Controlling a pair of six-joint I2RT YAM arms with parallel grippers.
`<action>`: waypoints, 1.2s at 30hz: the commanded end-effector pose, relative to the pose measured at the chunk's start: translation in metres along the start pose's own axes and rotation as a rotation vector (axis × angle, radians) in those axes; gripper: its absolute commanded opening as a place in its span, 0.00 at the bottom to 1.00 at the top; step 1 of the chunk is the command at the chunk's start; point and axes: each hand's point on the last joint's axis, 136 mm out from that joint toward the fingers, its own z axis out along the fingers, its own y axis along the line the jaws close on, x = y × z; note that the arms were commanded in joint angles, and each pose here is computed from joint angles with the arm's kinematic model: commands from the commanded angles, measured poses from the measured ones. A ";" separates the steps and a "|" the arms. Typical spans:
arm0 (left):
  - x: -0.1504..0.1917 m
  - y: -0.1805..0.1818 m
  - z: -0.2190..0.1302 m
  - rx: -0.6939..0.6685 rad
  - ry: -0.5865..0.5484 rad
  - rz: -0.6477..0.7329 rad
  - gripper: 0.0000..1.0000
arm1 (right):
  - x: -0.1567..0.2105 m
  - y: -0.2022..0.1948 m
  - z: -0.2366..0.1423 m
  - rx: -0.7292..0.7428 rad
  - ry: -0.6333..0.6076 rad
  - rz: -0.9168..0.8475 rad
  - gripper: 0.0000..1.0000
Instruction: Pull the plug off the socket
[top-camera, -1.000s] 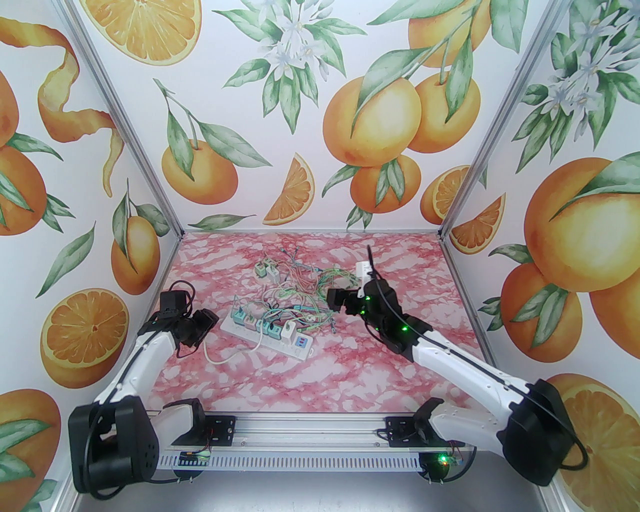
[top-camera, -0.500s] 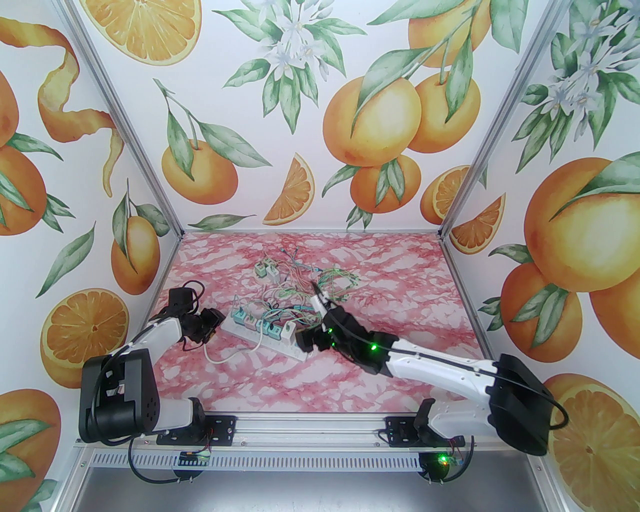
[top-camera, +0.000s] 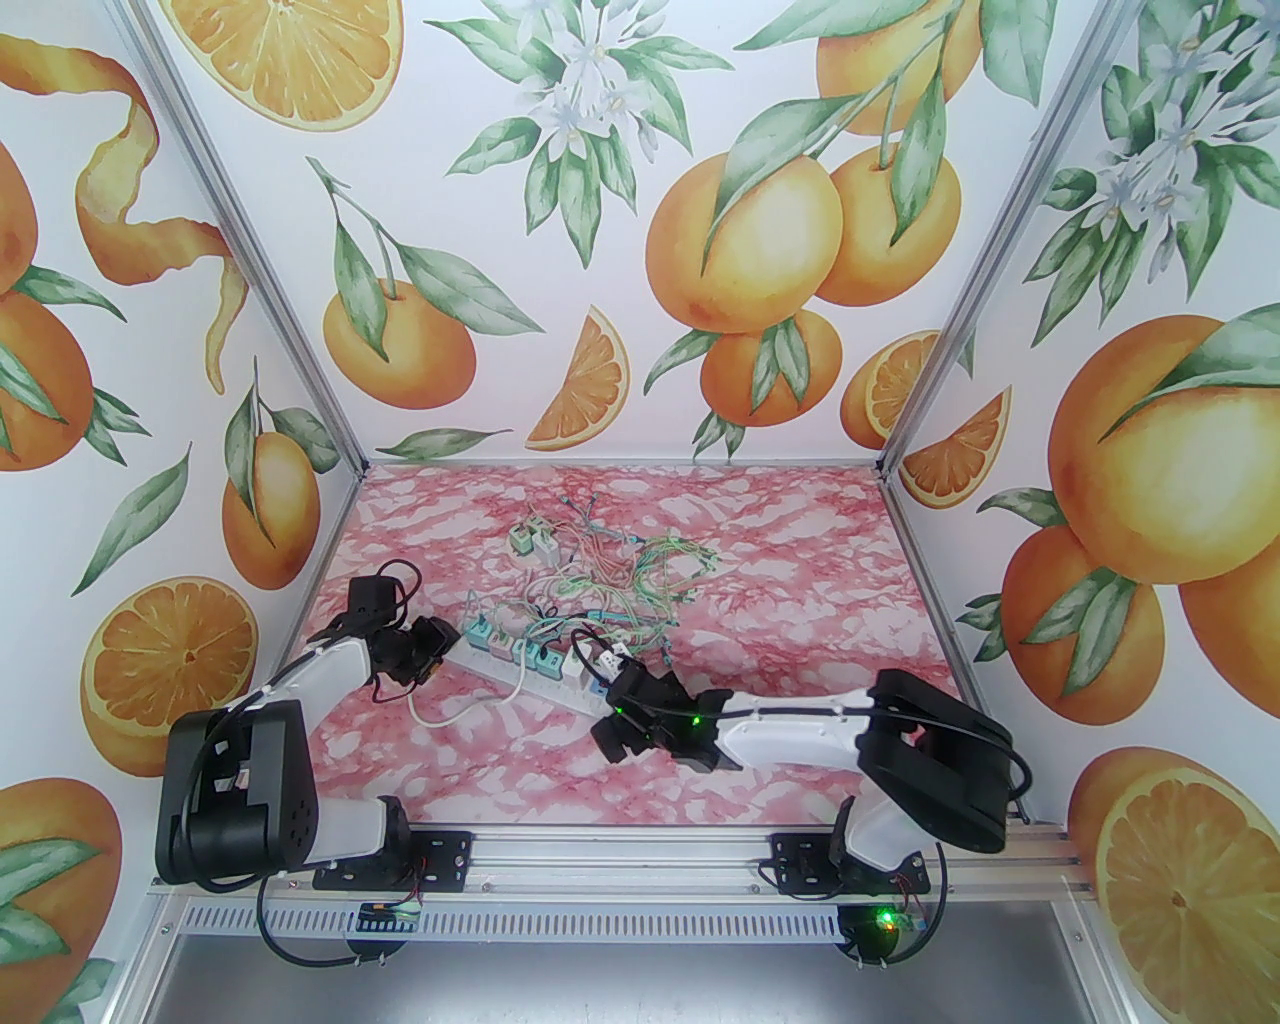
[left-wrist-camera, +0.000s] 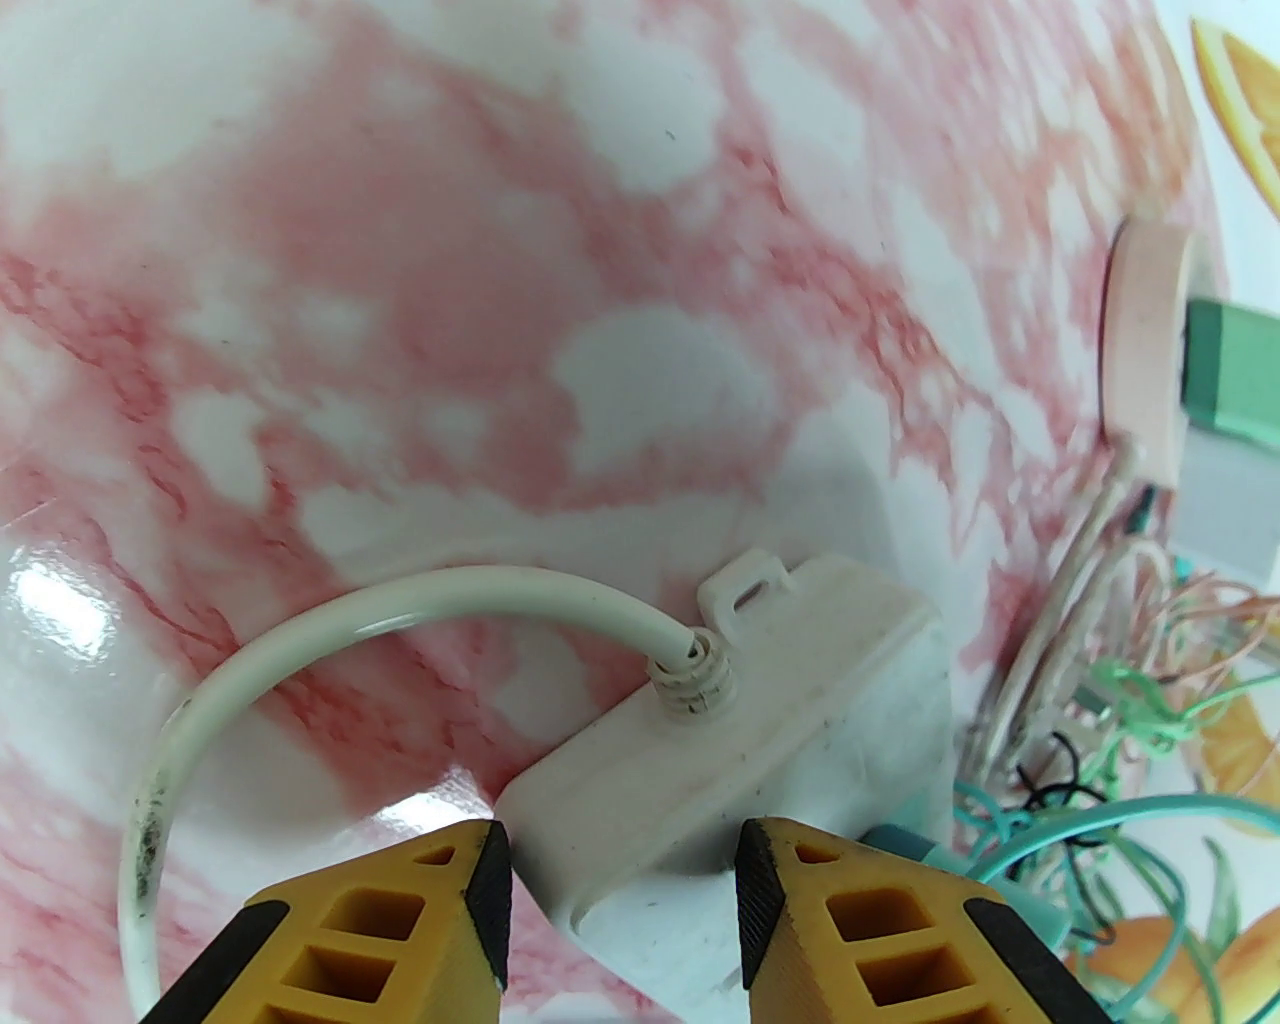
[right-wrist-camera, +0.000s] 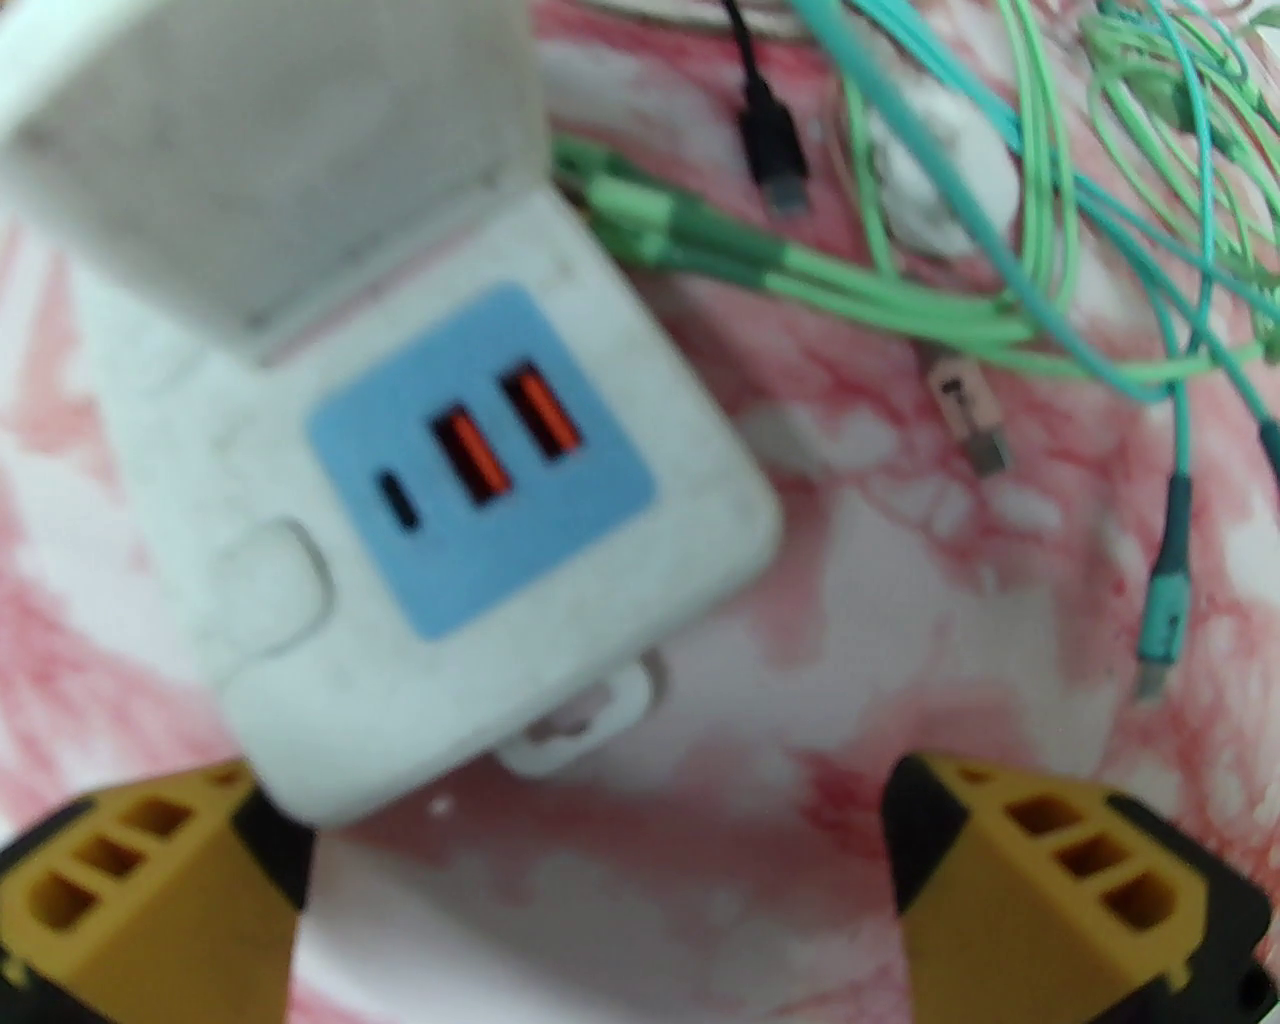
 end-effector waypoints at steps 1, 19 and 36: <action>0.019 -0.009 -0.001 0.028 0.033 0.025 0.41 | -0.016 -0.030 0.001 0.156 -0.040 0.056 1.00; 0.111 -0.105 0.026 0.140 0.157 0.196 0.41 | -0.040 -0.154 0.002 0.331 -0.064 0.330 1.00; 0.096 -0.115 -0.017 0.076 0.057 0.420 0.51 | -0.083 -0.169 0.012 0.278 -0.082 0.344 1.00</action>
